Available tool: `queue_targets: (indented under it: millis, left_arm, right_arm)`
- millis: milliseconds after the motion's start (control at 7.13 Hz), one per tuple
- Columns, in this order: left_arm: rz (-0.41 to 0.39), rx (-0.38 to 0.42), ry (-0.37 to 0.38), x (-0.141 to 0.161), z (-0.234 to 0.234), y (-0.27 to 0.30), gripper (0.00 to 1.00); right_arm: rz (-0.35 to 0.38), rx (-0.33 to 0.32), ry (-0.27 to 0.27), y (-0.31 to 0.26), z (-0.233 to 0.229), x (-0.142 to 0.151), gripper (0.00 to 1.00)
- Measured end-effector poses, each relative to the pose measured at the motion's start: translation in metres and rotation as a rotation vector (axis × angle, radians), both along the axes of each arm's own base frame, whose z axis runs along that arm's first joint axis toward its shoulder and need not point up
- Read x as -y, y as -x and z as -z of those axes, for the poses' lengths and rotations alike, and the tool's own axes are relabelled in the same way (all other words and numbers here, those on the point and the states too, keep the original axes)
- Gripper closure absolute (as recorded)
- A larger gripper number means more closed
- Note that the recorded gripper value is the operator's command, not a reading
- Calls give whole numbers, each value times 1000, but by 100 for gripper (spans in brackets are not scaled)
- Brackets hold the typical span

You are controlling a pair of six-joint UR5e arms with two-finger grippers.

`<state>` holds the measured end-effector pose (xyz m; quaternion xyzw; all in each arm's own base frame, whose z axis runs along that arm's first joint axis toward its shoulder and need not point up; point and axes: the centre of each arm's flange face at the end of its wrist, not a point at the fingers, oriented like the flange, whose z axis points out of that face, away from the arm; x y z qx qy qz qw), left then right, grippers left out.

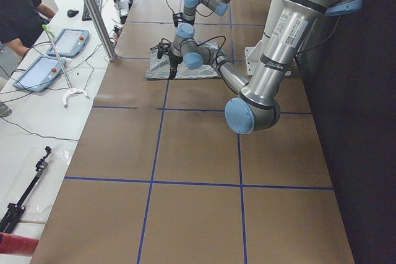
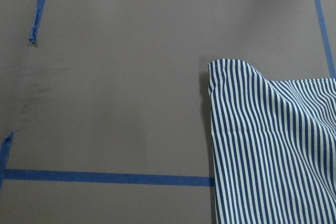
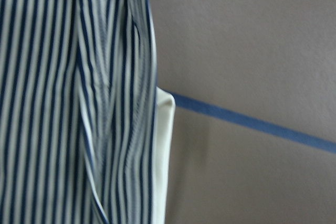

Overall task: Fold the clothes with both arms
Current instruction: 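Lift the right gripper away while the left gripper moves to the near edge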

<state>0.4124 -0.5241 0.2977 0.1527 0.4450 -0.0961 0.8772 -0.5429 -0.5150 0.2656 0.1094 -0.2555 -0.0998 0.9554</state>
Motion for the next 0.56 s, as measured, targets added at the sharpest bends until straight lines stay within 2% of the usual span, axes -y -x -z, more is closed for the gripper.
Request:
queue_targets:
  millis: [280,561]
  left_arm:
    - [2,7,6,0,-6,2,0]
    - [3,9,9,0,-9,4,0]
  right_arm:
    - [-16,43,-33,37,25,38,0]
    - [-24,36,-34,51,36,58,0]
